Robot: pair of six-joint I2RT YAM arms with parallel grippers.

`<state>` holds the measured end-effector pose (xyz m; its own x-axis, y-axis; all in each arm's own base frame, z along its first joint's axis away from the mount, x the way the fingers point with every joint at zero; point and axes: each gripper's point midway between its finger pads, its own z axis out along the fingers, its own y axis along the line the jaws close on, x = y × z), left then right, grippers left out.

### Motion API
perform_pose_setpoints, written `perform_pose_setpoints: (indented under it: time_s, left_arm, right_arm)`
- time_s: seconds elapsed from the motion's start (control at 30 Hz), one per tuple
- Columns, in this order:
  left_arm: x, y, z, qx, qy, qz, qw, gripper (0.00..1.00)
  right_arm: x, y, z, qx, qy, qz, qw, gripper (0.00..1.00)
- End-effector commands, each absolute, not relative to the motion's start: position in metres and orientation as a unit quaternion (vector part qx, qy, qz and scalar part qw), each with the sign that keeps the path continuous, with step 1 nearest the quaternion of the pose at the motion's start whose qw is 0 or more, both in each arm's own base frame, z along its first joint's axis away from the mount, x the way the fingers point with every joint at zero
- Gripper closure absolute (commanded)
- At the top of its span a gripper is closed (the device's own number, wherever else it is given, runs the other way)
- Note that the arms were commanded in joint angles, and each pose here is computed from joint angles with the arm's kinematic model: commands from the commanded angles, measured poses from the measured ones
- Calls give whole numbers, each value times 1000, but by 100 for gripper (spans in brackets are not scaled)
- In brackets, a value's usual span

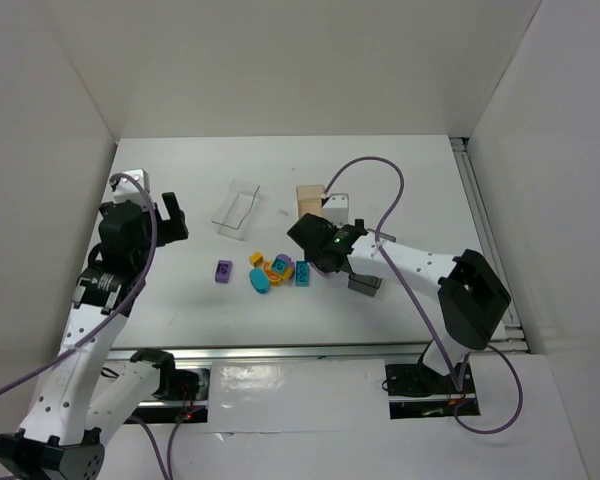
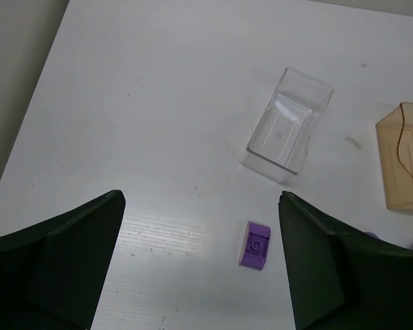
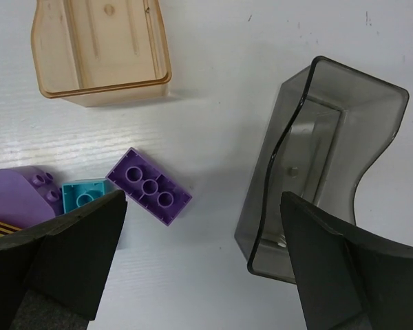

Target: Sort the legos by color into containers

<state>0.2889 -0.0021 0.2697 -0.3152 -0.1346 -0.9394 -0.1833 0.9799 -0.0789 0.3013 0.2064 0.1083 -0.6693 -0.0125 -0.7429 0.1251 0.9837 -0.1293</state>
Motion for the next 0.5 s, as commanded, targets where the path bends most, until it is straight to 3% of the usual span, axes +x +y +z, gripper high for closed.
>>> perform_pose_setpoints:
  time_s: [0.0, 0.17, 0.33, 0.47]
  left_arm:
    - [298, -17, 270, -76, 820, -9, 568, 0]
    - [301, -24, 255, -98, 840, -29, 533, 0]
    - [300, -71, 240, -40, 870, -135, 473, 0]
    - [296, -84, 231, -24, 880, -162, 446, 0]
  right_arm:
    - [305, 221, 121, 41, 902, -46, 427, 0]
    - [297, 245, 128, -5, 907, 35, 419, 0]
    - [283, 283, 164, -104, 877, 166, 439, 2]
    - [278, 295, 159, -185, 877, 169, 410, 7]
